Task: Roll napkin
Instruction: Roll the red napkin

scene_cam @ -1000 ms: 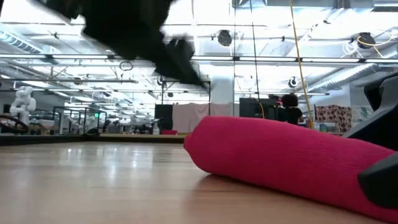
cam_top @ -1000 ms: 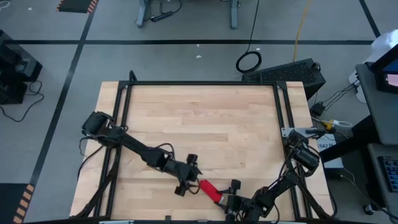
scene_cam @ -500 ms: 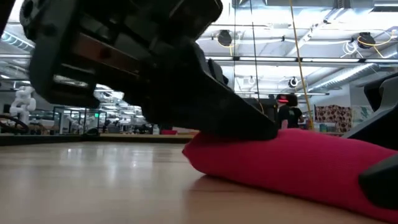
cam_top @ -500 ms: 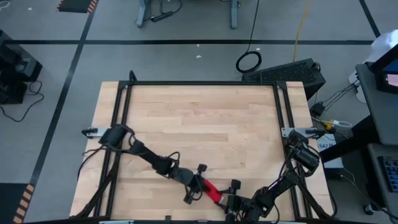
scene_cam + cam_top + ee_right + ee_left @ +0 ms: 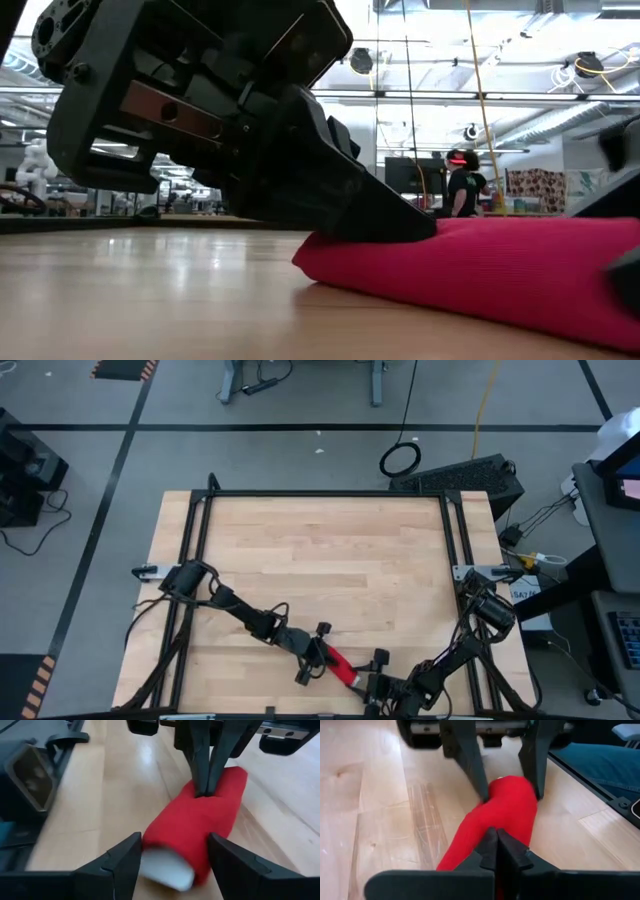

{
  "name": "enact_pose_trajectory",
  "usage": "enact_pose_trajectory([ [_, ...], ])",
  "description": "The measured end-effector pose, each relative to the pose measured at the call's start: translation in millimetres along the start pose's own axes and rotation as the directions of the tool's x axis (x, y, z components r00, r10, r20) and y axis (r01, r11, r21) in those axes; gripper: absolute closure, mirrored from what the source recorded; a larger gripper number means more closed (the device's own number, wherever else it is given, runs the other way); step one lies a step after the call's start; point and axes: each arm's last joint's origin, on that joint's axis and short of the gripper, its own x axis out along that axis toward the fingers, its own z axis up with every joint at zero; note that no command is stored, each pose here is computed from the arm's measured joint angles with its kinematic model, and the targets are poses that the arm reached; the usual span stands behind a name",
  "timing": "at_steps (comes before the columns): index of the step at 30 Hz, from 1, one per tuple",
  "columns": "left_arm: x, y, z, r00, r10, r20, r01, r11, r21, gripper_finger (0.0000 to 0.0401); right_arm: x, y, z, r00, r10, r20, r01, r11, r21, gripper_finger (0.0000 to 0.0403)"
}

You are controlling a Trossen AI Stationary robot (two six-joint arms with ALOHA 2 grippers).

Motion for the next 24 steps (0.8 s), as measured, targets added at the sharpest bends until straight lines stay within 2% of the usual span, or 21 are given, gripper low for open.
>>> enact_pose_trajectory([
  [5, 0.0, 0.0, -0.6, 1.0, -0.001, -0.004, 0.001, 1.0, 0.0, 0.0395, -17.4, 1.1, 30.8, 0.999, 0.037, 0.017, -0.039, 0.993, 0.111, 0.0186],
  [11, 0.0, 0.1, -1.0, 1.0, -0.011, -0.006, 0.011, 1.0, -0.001, 0.0395, -25.0, 0.7, 51.9, 0.991, -0.022, 0.128, 0.0, 0.985, 0.17, 0.0204],
  [15, 0.0, 0.1, -1.4, 1.0, -0.013, -0.006, 0.013, 1.0, -0.001, 0.0395, -11.3, 1.0, 38.9, 0.988, -0.056, 0.145, 0.03, 0.984, 0.178, 0.026],
  [21, 0.1, 0.3, -1.5, 1.0, -0.016, -0.005, 0.016, 1.0, -0.001, 0.0395, 6.6, 2.2, 13.6, 0.99, -0.049, 0.129, 0.03, 0.988, 0.151, 0.038],
  [24, 0.2, 0.3, -1.5, 1.0, -0.022, -0.005, 0.022, 1.0, -0.002, 0.0395, 11.2, 1.5, 5.2, 0.991, -0.057, 0.124, 0.037, 0.987, 0.158, 0.0394],
])
